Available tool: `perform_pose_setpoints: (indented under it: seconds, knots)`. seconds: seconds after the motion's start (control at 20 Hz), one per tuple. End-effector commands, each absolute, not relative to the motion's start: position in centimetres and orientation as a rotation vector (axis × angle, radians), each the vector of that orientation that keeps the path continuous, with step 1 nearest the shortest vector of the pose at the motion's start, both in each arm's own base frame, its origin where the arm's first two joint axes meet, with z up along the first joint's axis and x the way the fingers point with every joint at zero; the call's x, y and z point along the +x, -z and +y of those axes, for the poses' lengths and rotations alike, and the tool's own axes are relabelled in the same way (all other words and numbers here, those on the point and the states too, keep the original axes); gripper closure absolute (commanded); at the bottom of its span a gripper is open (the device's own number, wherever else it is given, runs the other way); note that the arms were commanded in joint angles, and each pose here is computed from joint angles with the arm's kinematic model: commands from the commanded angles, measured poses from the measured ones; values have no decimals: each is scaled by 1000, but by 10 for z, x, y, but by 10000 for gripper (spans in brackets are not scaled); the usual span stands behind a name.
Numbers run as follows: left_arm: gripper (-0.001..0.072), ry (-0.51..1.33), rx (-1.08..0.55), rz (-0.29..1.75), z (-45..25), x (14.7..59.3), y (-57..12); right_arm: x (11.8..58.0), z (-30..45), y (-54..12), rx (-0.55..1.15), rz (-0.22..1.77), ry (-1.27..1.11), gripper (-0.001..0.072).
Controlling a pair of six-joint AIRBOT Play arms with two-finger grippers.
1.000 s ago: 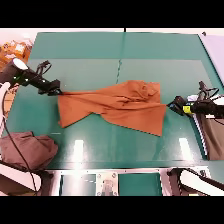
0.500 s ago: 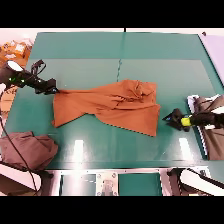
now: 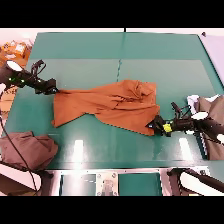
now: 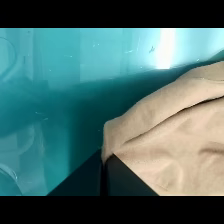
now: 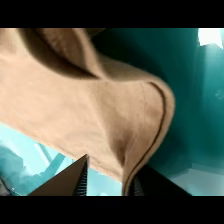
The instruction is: Fold the shirts.
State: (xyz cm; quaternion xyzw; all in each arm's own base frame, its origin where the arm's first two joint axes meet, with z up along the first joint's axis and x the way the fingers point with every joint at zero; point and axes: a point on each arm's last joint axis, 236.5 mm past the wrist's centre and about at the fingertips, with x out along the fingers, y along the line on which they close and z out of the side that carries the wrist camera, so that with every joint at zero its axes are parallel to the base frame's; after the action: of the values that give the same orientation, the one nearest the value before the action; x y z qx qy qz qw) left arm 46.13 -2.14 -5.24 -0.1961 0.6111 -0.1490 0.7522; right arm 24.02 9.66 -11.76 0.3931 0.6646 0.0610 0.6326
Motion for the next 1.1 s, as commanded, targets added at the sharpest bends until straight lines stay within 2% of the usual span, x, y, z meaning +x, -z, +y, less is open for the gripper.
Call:
perform_pose_setpoints:
  seconds: [0.0, 0.05, 0.1, 0.15, 0.35, 0.45, 0.55, 0.65, 0.8, 0.9, 1.05]
  knots:
    - [685, 330, -429, 1342, -22, 460, 53, 238, 100, 120, 882, 1527, -145, 424]
    - [685, 333, -429, 1347, -23, 458, 53, 237, 101, 120, 882, 1529, -146, 522]
    - [684, 334, -423, 1351, -22, 457, 53, 237, 101, 120, 883, 1531, -147, 678]
    - [684, 343, -414, 1352, -22, 456, 53, 237, 101, 120, 883, 1531, -147, 696]
    - [685, 368, -405, 1351, -25, 455, 52, 240, 101, 118, 874, 1522, -156, 697]
    - [686, 402, -401, 1355, -29, 454, 42, 258, 100, 101, 848, 1485, -204, 698]
    - [687, 459, -398, 1325, -36, 462, 9, 293, 98, 54, 811, 1420, -301, 697]
    - [687, 484, -379, 1266, -39, 471, -42, 334, 84, -22, 756, 1274, -370, 698]
    - [687, 418, -324, 978, -33, 492, -161, 378, 34, -175, 646, 893, -330, 697]
    - [687, 375, -288, 715, -33, 483, -263, 378, 1, -281, 581, 637, -258, 697]
    - [686, 361, -211, 343, -43, 426, -407, 348, -23, -402, 484, 352, -171, 697]
